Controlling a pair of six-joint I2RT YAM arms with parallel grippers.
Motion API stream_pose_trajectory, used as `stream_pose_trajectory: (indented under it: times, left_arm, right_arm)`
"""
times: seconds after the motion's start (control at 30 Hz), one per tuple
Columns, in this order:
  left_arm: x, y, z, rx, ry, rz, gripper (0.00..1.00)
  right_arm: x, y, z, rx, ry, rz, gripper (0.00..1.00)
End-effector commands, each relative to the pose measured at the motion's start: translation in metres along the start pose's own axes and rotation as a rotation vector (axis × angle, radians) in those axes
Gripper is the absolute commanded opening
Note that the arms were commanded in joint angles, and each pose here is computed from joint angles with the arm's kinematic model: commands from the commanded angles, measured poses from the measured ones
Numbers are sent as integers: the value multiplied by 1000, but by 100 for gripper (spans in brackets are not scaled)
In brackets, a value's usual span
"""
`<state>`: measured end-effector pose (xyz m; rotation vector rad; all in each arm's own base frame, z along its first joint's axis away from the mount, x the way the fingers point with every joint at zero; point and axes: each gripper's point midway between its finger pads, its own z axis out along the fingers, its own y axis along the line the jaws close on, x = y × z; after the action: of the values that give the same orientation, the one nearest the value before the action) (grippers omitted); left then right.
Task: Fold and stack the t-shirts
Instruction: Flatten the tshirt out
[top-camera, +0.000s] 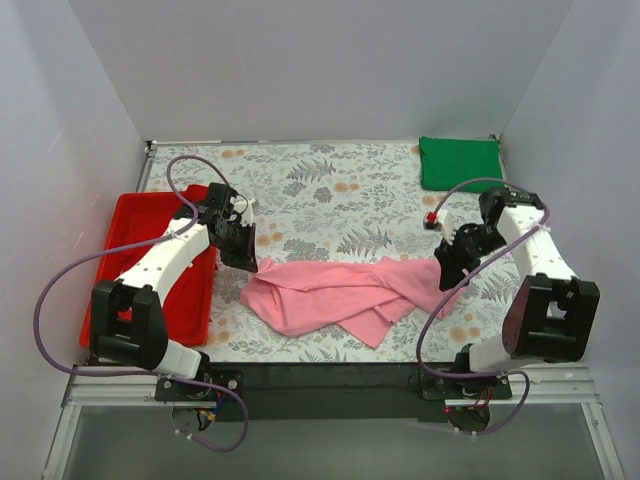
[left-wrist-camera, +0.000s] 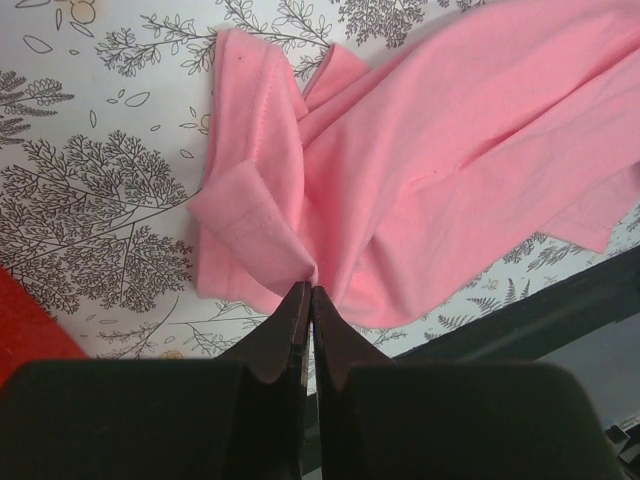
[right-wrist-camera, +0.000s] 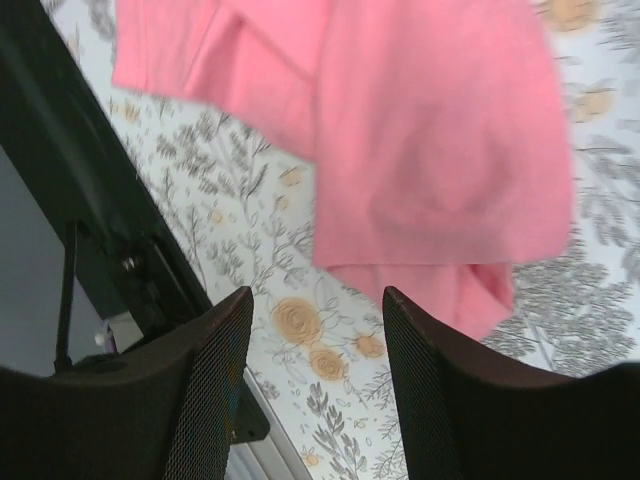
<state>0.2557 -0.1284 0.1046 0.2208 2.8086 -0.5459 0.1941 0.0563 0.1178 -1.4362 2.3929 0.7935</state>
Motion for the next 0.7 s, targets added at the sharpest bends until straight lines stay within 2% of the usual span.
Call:
stream_pose_trajectory:
  times: [0.0,0.07,0.17,0.5,0.67]
  left_arm:
    - [-7,-5,-3,20,-4,-4,0]
    - [-11,-6,-3,23,-5,-5,0]
    - [-15,-7,-3,24,-2,-7,0]
    - [-14,-6,-2,21,-8,-12,0]
    - [-14,-6,-3,20,-13,-12,0]
  right_arm:
    - [-29,-32,-10,-14,-159,207,61]
    - [-40,-46,-15,-29,-224,354,62]
    - [-38,-67,-14,-54,-260,519,57]
    - [-8,-83,2,52,-201,723,55]
    - [2,-87,9,68,-168,765,48]
